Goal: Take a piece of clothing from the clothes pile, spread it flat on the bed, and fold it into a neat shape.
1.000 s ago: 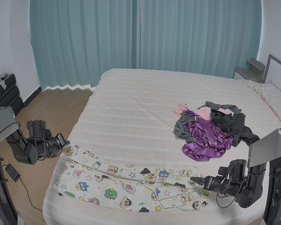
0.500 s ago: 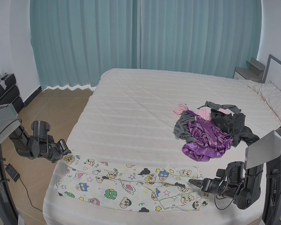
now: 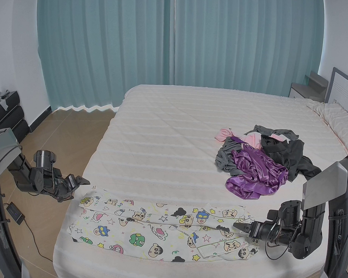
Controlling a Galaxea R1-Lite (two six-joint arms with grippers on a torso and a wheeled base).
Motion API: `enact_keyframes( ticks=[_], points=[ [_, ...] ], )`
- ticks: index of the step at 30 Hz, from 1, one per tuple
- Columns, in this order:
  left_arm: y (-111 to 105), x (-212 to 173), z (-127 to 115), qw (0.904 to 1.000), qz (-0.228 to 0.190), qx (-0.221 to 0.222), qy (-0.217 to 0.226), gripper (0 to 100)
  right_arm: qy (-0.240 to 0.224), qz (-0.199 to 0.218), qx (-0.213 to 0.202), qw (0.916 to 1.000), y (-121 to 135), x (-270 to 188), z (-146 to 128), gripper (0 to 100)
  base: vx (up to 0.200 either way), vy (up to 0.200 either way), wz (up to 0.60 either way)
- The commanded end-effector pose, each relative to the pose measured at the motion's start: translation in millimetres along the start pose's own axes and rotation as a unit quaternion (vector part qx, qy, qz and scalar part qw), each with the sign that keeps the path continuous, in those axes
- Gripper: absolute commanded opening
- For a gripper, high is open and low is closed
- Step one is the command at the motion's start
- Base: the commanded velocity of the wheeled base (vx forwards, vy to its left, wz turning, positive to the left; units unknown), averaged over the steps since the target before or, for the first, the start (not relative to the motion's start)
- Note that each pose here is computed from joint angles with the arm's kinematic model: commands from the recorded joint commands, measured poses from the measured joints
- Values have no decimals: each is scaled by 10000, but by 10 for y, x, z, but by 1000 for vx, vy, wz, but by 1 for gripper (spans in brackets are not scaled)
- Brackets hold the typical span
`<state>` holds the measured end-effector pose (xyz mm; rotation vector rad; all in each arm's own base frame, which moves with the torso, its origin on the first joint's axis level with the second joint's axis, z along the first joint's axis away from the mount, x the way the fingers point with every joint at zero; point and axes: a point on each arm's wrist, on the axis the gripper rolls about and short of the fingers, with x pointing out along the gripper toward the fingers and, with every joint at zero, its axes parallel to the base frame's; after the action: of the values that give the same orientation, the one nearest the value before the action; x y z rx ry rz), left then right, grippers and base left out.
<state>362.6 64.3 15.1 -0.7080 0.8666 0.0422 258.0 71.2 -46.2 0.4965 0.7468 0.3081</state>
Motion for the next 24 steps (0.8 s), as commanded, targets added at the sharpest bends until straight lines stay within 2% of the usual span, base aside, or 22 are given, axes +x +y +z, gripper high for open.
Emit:
enact_keyframes(
  ticks=[1, 2, 3, 6, 10, 13, 24],
  points=[
    [-6, 3, 31, 9997, -211, 130, 22, 100, -40, 28, -13, 10000, 3, 3, 5, 100, 0, 0, 0],
    [-6, 3, 31, 9997, -211, 130, 22, 100, -40, 28, -13, 10000, 3, 3, 5, 100, 0, 0, 0],
    [-10, 4, 26, 9981, -453, 384, 140, 100, -33, 25, -11, 10000, 2, 1, 2, 100, 0, 0, 0],
    [-14, 2, 4, 9936, -740, 803, 280, 100, -40, 28, -21, 10000, 3, 3, 5, 100, 0, 0, 0],
    [56, 148, -48, 9844, -778, 1529, 402, 100, -40, 28, -21, 10000, 3, 3, 5, 100, 0, 0, 0],
    [82, 215, -40, 9807, -773, 1746, 428, 100, -25, 34, -28, 10000, 8, 7, -2, 100, 0, 0, 0],
    [52, 304, 19, 9781, -863, 1863, 352, 100, -15, 35, -30, 10000, 8, 14, -8, 100, 0, 0, 0]
  ],
)
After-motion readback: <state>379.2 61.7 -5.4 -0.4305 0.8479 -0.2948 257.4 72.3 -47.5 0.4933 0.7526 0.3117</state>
